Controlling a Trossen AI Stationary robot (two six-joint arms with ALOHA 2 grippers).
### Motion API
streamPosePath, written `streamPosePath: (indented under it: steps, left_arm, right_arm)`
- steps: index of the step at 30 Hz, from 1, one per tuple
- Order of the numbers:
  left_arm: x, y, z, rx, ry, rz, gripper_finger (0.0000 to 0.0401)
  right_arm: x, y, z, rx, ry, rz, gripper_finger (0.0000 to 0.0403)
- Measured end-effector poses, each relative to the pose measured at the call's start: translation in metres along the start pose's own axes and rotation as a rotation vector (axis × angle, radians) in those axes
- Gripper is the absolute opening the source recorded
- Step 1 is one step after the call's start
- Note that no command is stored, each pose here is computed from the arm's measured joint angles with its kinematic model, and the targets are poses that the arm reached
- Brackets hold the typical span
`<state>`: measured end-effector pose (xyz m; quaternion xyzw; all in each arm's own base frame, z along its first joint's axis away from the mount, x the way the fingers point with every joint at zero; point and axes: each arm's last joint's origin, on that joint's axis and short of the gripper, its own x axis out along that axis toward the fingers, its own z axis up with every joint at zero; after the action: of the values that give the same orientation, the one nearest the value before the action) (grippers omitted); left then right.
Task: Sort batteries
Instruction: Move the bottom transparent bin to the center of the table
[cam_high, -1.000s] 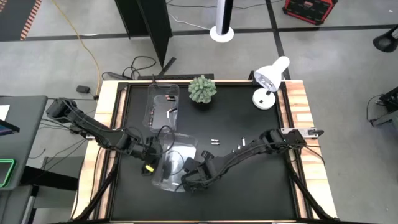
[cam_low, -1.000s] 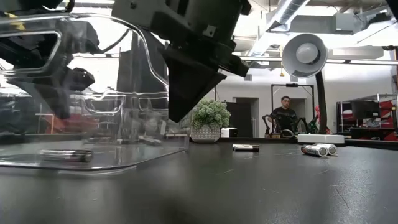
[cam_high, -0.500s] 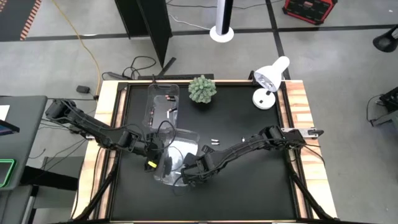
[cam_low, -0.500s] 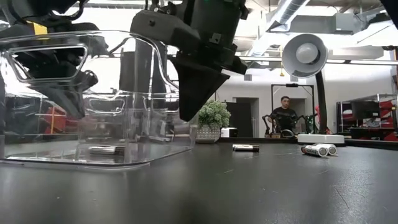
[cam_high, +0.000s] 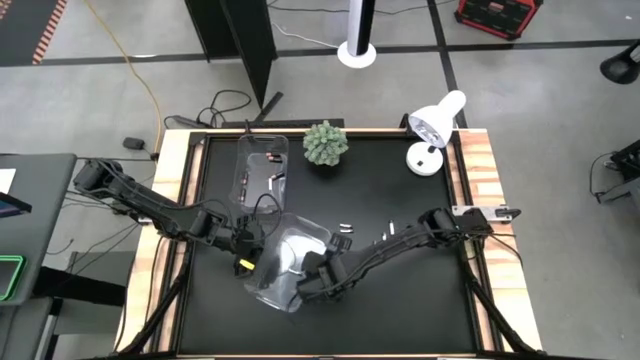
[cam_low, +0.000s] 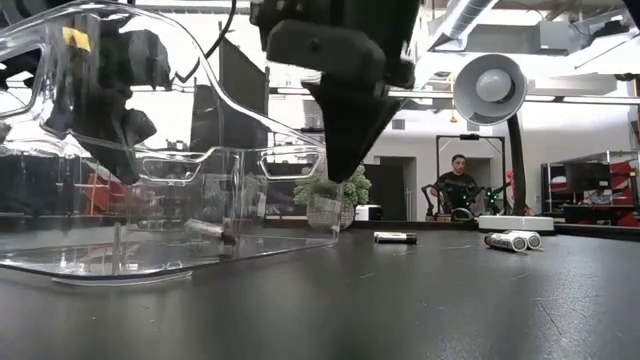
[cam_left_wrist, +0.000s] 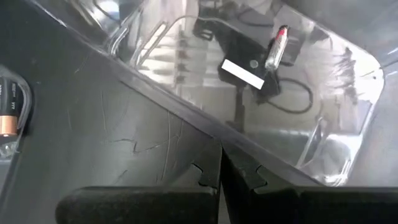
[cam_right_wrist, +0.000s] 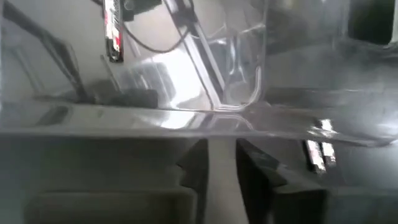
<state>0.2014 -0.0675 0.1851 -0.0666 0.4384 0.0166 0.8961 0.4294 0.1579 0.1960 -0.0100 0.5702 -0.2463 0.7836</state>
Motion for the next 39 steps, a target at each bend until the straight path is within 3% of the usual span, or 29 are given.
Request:
streamPosePath:
  steps: [6, 10, 16, 20, 25, 33, 39]
  left_arm:
    - [0.0, -0.001, 0.002, -0.025, -0.02, -0.006, 0.0002]
    - [0.0, -0.001, 0.002, -0.046, -0.021, -0.006, 0.0002]
    - [0.0, -0.001, 0.003, -0.054, -0.027, -0.007, 0.0002]
    - [0.0, -0.001, 0.003, -0.055, -0.034, 0.005, 0.0002]
    - [0.0, -0.001, 0.005, -0.054, -0.06, 0.016, 0.0002]
    - [0.0, -0.001, 0.007, -0.065, -0.094, 0.018, 0.0002]
    - [0.0, -0.001, 0.007, -0.093, -0.09, 0.02, 0.0002]
  right_arm:
    - [-0.015, -0.005, -0.001, -0.05, 0.035, -0.019, 0.0165]
    - [-0.029, -0.009, -0.007, -0.158, 0.076, -0.075, 0.019]
    - [-0.067, -0.023, -0.012, -0.291, -0.051, -0.153, 0.0192]
    - [-0.1, -0.049, -0.009, -0.299, -0.183, -0.124, 0.0183]
    - [-0.117, -0.093, -0.019, -0.288, -0.291, -0.092, 0.0181]
    - [-0.085, -0.162, -0.07, -0.091, -0.409, 0.082, 0.018]
    - [-0.038, -0.166, -0.103, 0.055, -0.424, 0.26, 0.018]
